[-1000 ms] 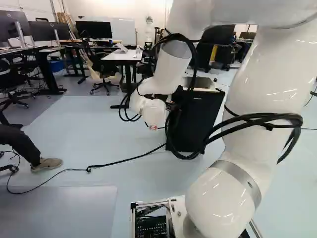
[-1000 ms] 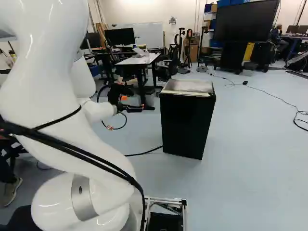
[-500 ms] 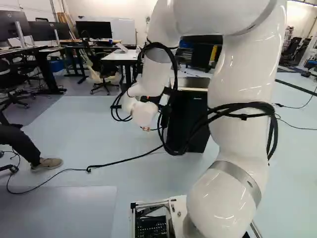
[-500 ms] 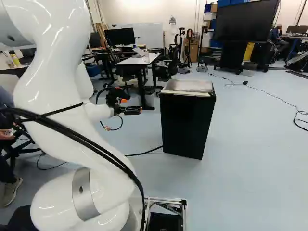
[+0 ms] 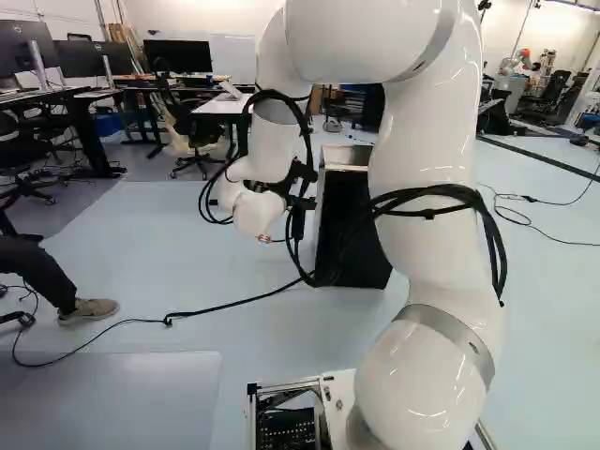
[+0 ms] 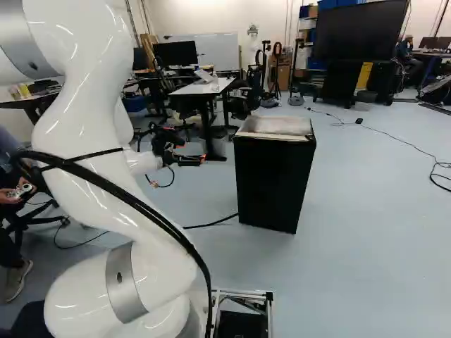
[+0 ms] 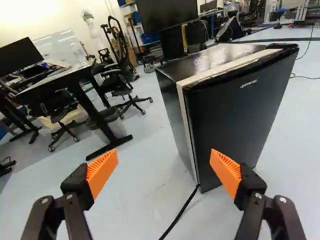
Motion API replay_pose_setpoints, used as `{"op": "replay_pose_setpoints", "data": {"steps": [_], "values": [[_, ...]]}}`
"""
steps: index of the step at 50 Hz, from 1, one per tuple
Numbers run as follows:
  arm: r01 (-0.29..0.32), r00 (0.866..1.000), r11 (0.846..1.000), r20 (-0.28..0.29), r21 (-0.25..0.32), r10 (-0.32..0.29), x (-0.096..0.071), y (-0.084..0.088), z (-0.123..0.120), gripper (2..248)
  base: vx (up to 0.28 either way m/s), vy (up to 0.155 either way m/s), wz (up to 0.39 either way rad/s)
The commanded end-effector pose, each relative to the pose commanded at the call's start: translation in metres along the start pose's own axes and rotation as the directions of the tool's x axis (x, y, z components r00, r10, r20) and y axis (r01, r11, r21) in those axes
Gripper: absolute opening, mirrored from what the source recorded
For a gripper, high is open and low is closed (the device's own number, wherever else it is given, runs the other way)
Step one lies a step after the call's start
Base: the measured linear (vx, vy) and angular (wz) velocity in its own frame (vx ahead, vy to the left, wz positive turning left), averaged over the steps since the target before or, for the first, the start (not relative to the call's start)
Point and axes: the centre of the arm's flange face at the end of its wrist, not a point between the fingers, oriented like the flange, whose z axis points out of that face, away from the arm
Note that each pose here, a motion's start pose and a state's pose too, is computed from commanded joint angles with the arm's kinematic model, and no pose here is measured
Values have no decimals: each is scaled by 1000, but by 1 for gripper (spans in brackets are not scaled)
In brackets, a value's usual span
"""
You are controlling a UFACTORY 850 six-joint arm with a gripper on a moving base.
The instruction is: Open the fridge door
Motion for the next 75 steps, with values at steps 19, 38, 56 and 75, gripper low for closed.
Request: {"op": "replay_pose_setpoints", "data": {"steps": [19,38,56,75], "values": [[-37,999,999,-26,-13,37,-2,-28,30,247,0,0,0],[-74,996,996,-56,-57,70,5,-31,68,247,0,0,0],[-104,992,989,-84,-108,95,16,-20,100,247,0,0,0],[-136,986,978,-116,-157,119,28,-7,134,247,0,0,0]]}}
